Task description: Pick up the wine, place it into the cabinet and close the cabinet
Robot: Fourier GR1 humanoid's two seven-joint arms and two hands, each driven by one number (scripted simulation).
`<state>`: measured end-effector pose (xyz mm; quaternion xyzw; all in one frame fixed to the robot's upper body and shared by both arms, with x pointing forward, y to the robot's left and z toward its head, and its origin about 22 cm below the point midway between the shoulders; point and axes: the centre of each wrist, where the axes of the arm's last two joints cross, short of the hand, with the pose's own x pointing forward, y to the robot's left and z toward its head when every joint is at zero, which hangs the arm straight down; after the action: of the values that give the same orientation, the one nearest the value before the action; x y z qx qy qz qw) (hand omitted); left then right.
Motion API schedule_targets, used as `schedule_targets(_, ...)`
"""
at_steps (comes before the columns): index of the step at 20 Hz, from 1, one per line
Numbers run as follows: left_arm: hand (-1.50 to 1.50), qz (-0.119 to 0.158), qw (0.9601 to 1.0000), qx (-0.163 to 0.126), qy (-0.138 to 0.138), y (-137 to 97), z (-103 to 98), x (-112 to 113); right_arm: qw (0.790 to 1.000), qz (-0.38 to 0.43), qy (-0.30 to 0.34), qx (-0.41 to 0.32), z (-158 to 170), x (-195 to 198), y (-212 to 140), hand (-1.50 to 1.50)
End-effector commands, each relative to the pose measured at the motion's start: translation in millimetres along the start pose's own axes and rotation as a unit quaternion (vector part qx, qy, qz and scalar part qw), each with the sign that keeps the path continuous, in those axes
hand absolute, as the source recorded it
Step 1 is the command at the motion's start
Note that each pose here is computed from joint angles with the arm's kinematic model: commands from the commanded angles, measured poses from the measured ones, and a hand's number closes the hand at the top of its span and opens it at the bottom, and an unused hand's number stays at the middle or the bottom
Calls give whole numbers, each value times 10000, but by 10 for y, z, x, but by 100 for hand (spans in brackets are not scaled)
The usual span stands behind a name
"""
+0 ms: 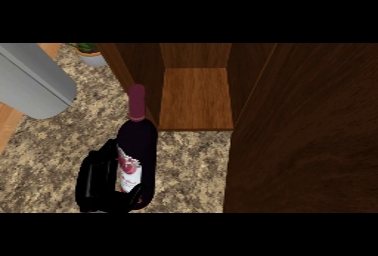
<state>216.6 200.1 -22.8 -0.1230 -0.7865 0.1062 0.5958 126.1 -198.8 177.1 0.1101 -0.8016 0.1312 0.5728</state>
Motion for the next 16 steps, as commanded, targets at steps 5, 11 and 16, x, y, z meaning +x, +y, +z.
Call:
schedule_targets(5, 150, 23, 10000, -65, 16, -741, -341, 351, 9991, -233, -304, 199, 263, 350, -85, -150)
schedule_targets(11, 150, -62, 9988, 293, 397, -1032, -765, 308, 9988, -282, -347, 187, 194, 278, -45, -150)
schedule_targets(16, 150, -159, 9978, 441, 474, -1225, -697, 238, 9994, -217, -251, 137, 326, 395, -54, -150)
